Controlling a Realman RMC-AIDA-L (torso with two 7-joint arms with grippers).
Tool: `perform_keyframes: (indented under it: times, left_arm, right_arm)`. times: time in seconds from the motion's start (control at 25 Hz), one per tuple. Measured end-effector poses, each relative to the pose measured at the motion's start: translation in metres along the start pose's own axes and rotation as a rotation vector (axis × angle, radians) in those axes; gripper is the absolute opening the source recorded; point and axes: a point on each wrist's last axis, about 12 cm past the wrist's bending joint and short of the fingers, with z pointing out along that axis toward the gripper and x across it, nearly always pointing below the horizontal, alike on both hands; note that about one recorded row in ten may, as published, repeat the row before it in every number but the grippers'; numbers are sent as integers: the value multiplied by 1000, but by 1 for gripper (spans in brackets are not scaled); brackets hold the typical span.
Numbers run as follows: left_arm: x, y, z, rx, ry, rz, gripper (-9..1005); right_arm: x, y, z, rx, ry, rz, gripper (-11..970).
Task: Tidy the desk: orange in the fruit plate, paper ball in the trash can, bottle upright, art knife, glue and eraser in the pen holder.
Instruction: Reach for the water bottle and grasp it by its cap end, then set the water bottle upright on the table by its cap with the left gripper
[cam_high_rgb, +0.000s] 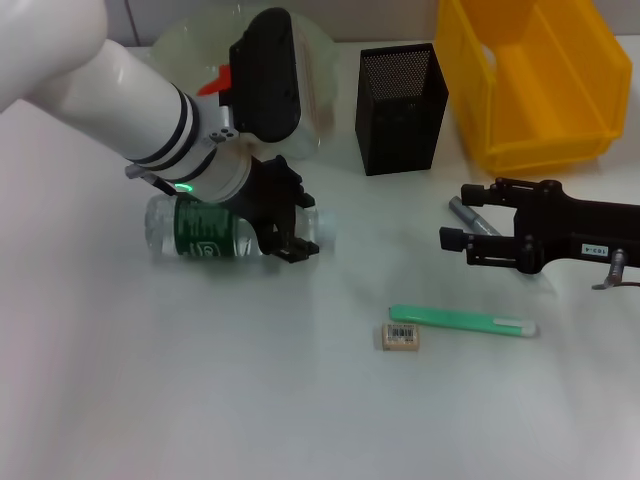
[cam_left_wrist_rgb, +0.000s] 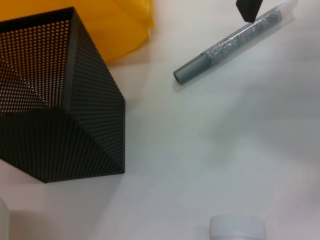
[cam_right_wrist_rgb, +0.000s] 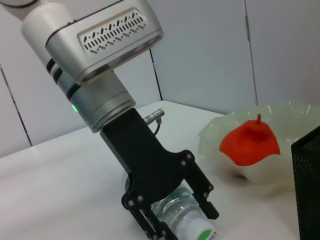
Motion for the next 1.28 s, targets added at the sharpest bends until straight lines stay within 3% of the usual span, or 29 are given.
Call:
perform_keyframes:
  times: [0.08, 0.28, 0.52, 0.68, 0.96, 1.28]
  left_arm:
    - [-1, -1, 0, 2, 3, 11, 751]
    - [-4, -2, 0, 4, 4, 29, 557]
    - [-8, -1, -11, -4, -55, -9, 490]
    - [-3, 5, -27, -26, -123, -89, 446]
    - [23, 17, -63, -36, -298, -262, 446]
    - [50, 15, -86, -36, -432, -355, 447]
  right_arm:
    - [0, 0, 0, 3, -2, 2, 742]
    - [0, 0, 0, 4, -5, 3, 742]
    - [0, 0, 0, 5, -7, 7, 742]
    - [-1, 0, 0, 5, -8, 11, 743]
    - [-2, 0, 0, -1, -10, 15, 742]
    - [-2, 1, 2, -6, -13, 19, 743]
